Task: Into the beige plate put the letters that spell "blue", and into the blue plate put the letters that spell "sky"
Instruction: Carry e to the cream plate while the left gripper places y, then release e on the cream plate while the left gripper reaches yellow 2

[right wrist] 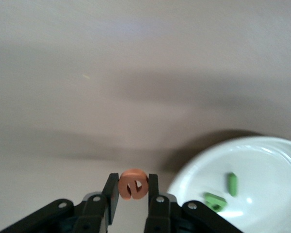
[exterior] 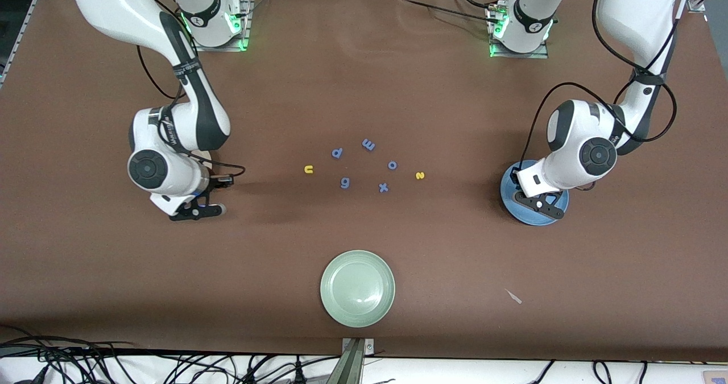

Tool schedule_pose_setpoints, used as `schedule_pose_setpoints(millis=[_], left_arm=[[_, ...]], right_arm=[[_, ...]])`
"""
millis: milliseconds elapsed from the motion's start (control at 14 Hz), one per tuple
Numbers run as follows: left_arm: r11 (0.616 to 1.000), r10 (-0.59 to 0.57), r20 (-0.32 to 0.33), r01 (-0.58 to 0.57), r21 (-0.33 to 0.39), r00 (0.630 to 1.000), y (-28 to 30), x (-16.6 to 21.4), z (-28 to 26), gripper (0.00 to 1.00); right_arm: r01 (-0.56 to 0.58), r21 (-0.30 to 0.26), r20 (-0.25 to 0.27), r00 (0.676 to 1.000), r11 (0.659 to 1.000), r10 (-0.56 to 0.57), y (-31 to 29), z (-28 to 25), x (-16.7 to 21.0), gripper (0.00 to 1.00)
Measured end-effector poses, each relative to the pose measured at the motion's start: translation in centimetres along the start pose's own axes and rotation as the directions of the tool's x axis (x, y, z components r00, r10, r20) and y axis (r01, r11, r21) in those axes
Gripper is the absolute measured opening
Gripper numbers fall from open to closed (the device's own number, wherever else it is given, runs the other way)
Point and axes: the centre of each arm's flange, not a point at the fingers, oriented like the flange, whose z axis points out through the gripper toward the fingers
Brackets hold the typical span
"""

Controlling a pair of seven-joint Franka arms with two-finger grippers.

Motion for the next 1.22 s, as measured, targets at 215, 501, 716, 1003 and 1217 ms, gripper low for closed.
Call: schedule_pose_setpoints(millis=[215,501,716,1003,1217], left_arm=[[1.000,0.006,-0.009,-0.006,0.003,1.000,0.3,0.2,-0.2,0.54],[0.999,0.033,-0.044,-0.034,-0.029,0.999,4.9,1.8,-1.1,0.74],[0.995,0.049,-0.101,-0.057,-0.082,0.994,13.7,3.7,-0.3,0.72],[0.995,-0.022,-0.087,0.013,-0.100,0.996,25.6,4.1,3.4,0.71],[0.995,-0.033,-0.086,0.024,-0.098,0.996,28.7,4.0,5.1,0.71]], right_arm=[[-0.042,-0.015,0.043,0.998,0.999,0.042,3.3,1.8,-1.3,0.28],[-0.067,-0.029,0.092,0.993,0.997,0.069,6.9,3.9,-2.8,0.32],[-0.071,-0.029,0.108,0.991,0.997,0.074,7.1,3.9,-3.1,0.48],[-0.075,-0.016,0.077,0.994,0.997,0.076,3.4,0.7,-3.0,0.86],[-0.122,0.000,0.041,0.992,0.992,0.122,-3.0,-0.5,-2.7,1.00]])
